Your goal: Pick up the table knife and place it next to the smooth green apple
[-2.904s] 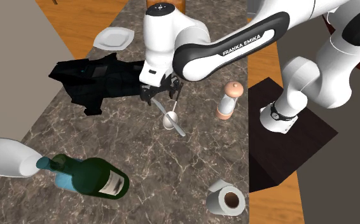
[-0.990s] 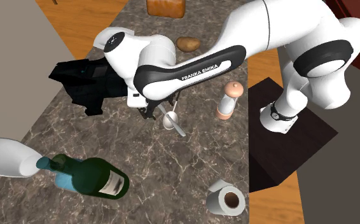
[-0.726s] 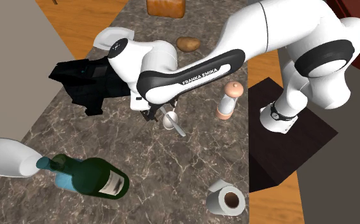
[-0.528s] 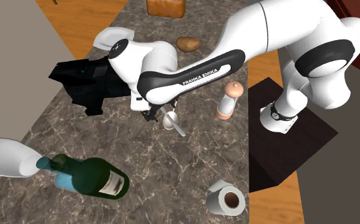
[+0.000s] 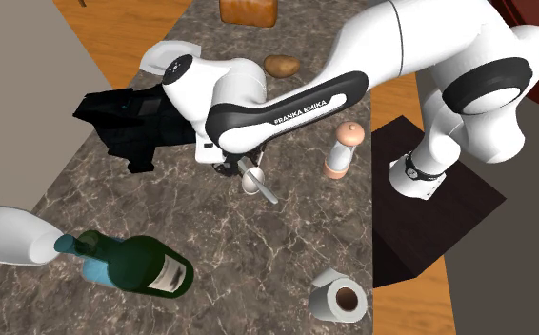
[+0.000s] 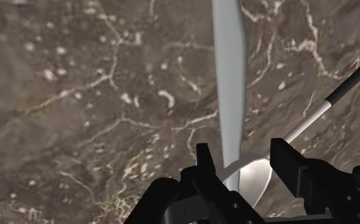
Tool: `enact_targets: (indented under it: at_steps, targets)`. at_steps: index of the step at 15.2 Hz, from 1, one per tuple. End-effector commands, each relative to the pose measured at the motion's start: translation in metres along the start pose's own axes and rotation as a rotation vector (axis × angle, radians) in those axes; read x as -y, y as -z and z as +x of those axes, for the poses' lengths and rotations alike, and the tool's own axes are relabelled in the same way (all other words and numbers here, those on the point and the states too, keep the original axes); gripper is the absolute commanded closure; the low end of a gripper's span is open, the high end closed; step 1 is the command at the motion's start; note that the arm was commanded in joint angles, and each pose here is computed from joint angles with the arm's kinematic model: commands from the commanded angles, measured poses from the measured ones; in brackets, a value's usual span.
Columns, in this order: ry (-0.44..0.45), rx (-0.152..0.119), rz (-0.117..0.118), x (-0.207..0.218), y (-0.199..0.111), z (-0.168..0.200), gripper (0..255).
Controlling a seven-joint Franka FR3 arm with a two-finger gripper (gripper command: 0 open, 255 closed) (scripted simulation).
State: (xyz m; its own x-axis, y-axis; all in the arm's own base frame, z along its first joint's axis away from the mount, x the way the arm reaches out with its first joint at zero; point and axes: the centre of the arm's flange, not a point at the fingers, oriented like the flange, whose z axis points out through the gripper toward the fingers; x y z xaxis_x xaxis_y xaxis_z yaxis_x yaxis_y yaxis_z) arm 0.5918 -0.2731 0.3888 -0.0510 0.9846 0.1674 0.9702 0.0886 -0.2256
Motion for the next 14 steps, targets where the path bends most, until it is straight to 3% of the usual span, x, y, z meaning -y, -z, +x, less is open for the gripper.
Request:
enact_targets:
  at_steps: [1, 5, 14]
  targets:
    - [0.004, -0.003, 0.004, -0.002, -0.004, 0.002, 255]
    - [0.004, -0.003, 0.004, -0.003, -0.004, 0.002, 255]
    - [0.004, -0.003, 0.004, 0.008, 0.041, 0.010, 255]
